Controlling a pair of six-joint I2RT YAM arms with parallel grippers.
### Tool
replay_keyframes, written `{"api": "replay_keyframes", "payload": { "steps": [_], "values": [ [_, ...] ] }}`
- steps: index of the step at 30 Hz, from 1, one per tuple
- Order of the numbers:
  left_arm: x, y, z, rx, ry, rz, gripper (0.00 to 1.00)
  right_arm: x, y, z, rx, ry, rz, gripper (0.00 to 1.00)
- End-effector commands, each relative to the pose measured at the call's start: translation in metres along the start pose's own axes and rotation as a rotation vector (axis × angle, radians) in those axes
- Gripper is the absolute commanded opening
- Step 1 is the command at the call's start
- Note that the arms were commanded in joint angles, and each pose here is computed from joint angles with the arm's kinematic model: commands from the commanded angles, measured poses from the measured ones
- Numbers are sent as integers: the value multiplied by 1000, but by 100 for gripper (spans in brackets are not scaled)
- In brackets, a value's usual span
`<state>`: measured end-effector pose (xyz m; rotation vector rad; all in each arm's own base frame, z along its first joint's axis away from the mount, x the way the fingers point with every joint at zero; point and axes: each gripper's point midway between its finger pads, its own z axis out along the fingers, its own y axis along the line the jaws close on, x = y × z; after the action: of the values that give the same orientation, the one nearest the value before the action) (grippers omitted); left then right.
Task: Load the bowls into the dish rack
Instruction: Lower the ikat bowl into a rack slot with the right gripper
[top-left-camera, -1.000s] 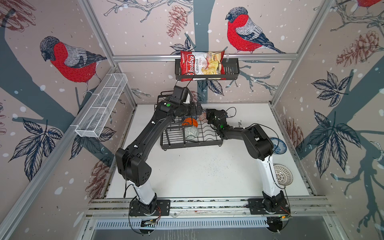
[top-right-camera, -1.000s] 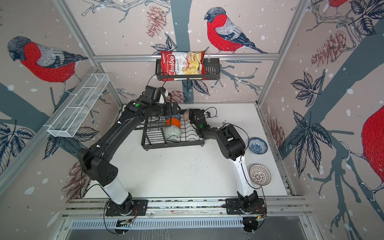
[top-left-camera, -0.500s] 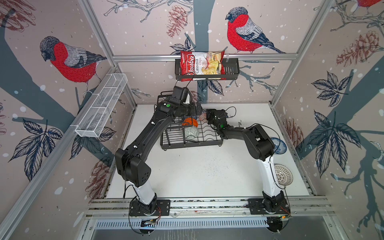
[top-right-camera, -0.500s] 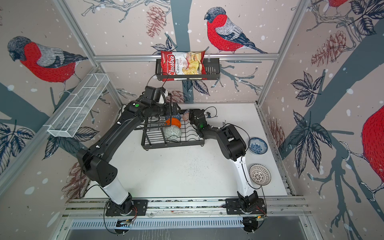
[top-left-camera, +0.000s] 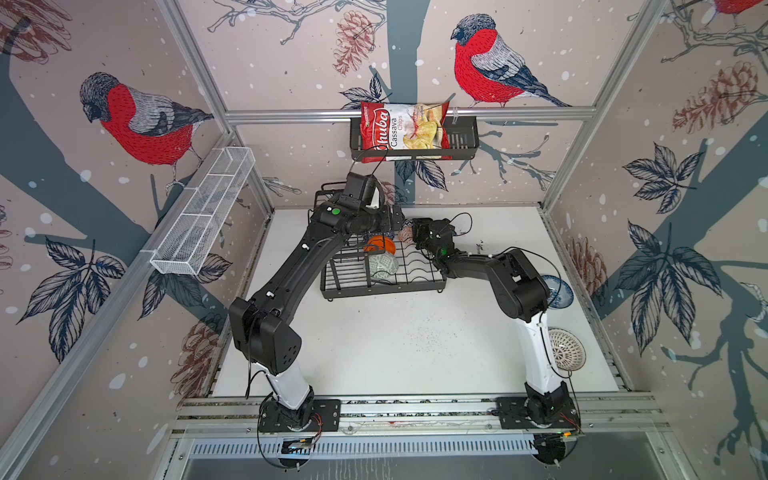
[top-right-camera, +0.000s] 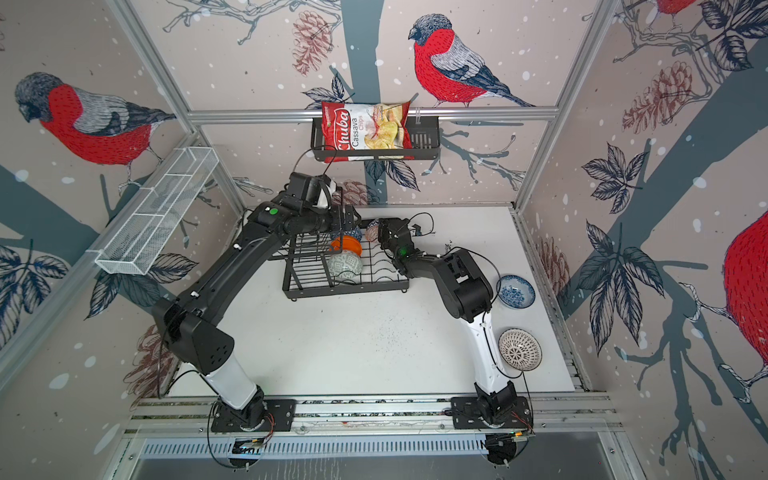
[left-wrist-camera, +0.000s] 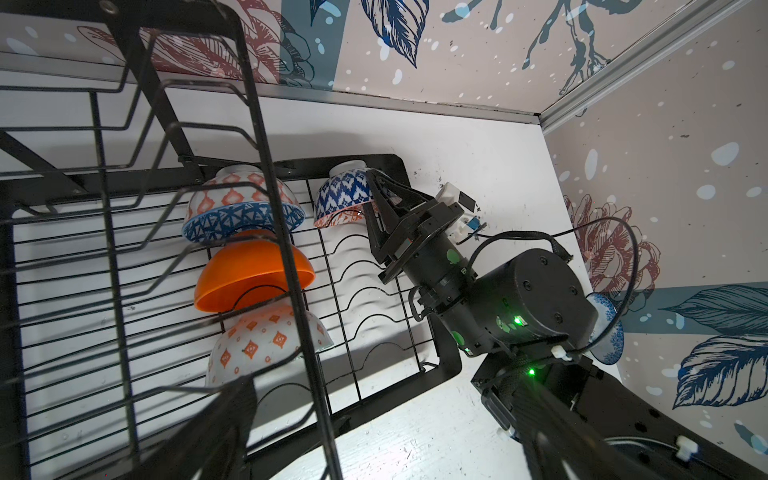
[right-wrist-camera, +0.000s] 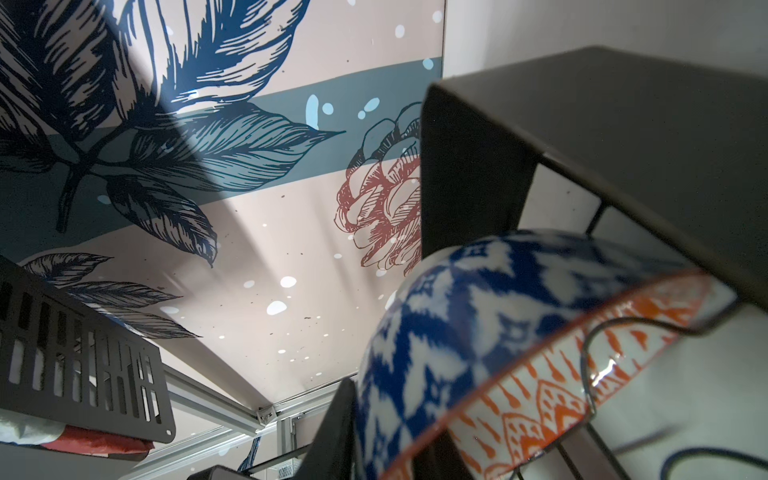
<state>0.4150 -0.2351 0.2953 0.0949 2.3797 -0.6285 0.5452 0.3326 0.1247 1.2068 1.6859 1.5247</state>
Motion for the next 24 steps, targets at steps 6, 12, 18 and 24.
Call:
{"api": "replay_keyframes", "payload": {
  "steps": [6, 12, 18, 24],
  "values": [
    [12, 6, -3, -24, 54, -27, 97, 0, 0, 0, 23, 9, -13, 29],
    [10, 5, -5, -23, 44, -28, 97, 1, 3, 1, 15, 18, -13, 32],
    [9, 3, -8, -23, 37, -33, 97, 2, 9, 0, 12, 19, -37, 37],
    [10, 2, -10, -27, 32, -34, 97, 1, 12, -3, -1, 13, -36, 40]
  ]
}}
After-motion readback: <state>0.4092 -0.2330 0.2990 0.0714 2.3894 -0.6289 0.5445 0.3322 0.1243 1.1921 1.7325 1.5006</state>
